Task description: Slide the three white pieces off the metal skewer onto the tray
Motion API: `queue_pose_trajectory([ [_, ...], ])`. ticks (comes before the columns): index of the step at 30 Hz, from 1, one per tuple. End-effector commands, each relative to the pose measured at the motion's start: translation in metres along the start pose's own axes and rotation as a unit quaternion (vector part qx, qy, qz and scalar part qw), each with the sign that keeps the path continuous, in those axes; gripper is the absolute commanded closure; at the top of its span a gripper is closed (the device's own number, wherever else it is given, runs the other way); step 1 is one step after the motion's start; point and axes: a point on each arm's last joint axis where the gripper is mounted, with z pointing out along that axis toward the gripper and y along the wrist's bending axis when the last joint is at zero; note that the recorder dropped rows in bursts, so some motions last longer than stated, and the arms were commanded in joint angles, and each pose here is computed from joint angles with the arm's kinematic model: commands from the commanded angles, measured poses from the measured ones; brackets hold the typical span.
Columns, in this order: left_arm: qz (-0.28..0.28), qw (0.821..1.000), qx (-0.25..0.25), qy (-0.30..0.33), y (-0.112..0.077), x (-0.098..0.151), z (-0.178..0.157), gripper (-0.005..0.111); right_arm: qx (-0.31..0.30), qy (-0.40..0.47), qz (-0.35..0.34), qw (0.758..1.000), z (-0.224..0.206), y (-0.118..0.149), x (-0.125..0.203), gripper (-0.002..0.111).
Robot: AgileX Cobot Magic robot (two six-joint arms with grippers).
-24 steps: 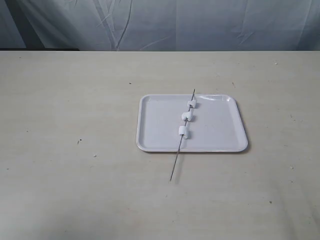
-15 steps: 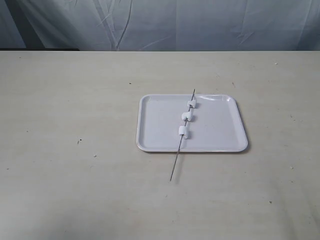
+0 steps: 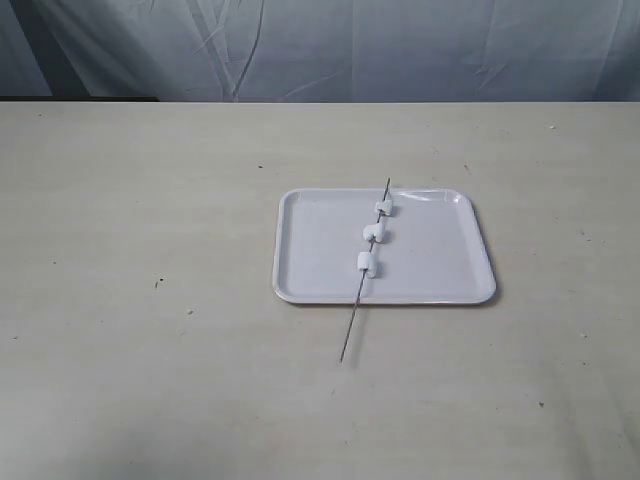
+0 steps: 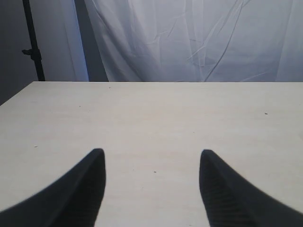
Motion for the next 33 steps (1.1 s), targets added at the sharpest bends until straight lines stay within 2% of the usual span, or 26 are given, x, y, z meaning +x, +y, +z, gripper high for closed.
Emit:
queue_pose_trajectory([
  [1, -0.003, 1.000, -0.001, 0.001, 0.000, 0.001, 0.000, 0.050, 0.004, -0.007, -0.002, 1.000, 0.000, -0.001, -0.001, 0.061],
  [6, 0.004, 1.000, -0.002, -0.002, 0.000, 0.001, 0.000, 0.050, 0.004, -0.009, -0.002, 1.000, 0.000, -0.001, -0.001, 0.061],
  [7, 0.013, 1.000, -0.004, -0.020, 0.001, -0.003, 0.000, 0.050, 0.004, -0.028, -0.002, 1.000, 0.000, -0.001, -0.004, 0.061],
  [9, -0.019, 0.996, 0.000, -0.084, 0.000, -0.014, -0.001, 0.050, -0.003, -0.089, 0.026, 0.996, -0.002, 0.000, -0.016, 0.061],
  [12, -0.048, 0.979, -0.001, -0.197, 0.002, -0.034, -0.007, 0.050, -0.004, -0.187, 0.056, 0.981, -0.007, -0.001, -0.033, 0.061],
  [14, -0.046, 0.972, -0.002, -0.230, 0.002, -0.040, -0.010, 0.050, -0.003, -0.197, 0.056, 0.979, -0.007, -0.001, -0.034, 0.061],
  [25, -0.046, 0.961, -0.004, -0.273, 0.003, -0.047, -0.014, 0.050, -0.002, -0.228, 0.057, 0.972, -0.010, -0.002, -0.040, 0.061],
  [33, -0.047, 0.951, -0.004, -0.306, 0.003, -0.052, -0.017, 0.050, -0.006, -0.244, 0.129, 0.961, -0.011, -0.005, -0.042, 0.061],
])
